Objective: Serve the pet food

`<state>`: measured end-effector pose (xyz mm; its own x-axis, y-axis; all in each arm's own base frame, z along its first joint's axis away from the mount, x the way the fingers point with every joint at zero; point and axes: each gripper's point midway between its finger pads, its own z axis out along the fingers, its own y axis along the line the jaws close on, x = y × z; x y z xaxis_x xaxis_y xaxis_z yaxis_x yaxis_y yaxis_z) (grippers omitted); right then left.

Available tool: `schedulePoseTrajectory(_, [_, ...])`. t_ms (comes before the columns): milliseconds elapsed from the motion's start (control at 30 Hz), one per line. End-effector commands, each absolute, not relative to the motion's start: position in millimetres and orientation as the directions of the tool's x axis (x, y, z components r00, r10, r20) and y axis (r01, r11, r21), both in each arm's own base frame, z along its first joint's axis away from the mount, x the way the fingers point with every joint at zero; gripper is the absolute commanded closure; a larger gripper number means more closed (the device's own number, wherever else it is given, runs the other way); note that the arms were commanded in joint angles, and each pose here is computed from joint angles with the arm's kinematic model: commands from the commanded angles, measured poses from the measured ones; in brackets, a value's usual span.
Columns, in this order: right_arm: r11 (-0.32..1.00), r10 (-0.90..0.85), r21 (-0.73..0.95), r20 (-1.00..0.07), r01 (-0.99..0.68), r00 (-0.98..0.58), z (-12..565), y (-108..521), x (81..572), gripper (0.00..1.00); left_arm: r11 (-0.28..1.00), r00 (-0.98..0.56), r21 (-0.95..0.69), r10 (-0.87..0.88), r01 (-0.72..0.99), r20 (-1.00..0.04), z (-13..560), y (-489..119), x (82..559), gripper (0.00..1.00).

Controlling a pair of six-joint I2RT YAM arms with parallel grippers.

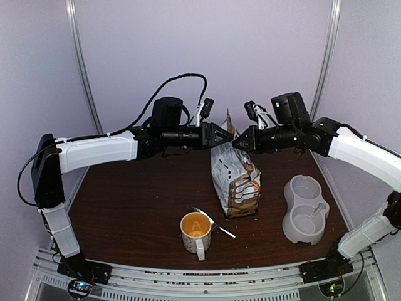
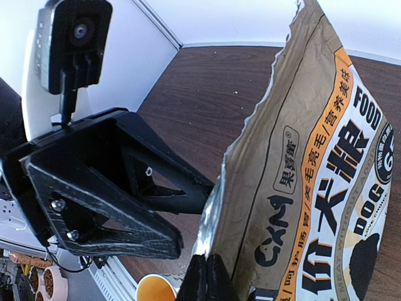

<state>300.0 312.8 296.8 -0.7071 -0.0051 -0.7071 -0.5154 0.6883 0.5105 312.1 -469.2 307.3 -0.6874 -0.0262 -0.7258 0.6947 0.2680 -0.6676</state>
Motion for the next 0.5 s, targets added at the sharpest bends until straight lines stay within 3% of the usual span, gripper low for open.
schedulePoseTrajectory(0, [0.618, -0.029, 0.544, -0.705, -0.567, -0.709, 307.2, 320.0, 280.0, 1.00, 0.266, -0.703, -0.680, -0.015, 0.683, -0.711, 299.3, -475.6, 318.6, 0.66])
schedulePoseTrajectory(333, [0.639, -0.076, 0.497, -0.718, -0.587, -0.692, 299.0, 314.0, 277.5, 1.00, 0.232, -0.729, -0.705, 0.028, 0.670, -0.683, 289.9, -488.7, 319.2, 0.66])
schedulePoseTrajectory(467, [0.651, -0.090, 0.477, -0.724, -0.590, -0.684, 294.9, 311.7, 278.3, 1.00, 0.171, -0.740, -0.725, 0.034, 0.667, -0.672, 292.8, -496.3, 315.7, 0.81])
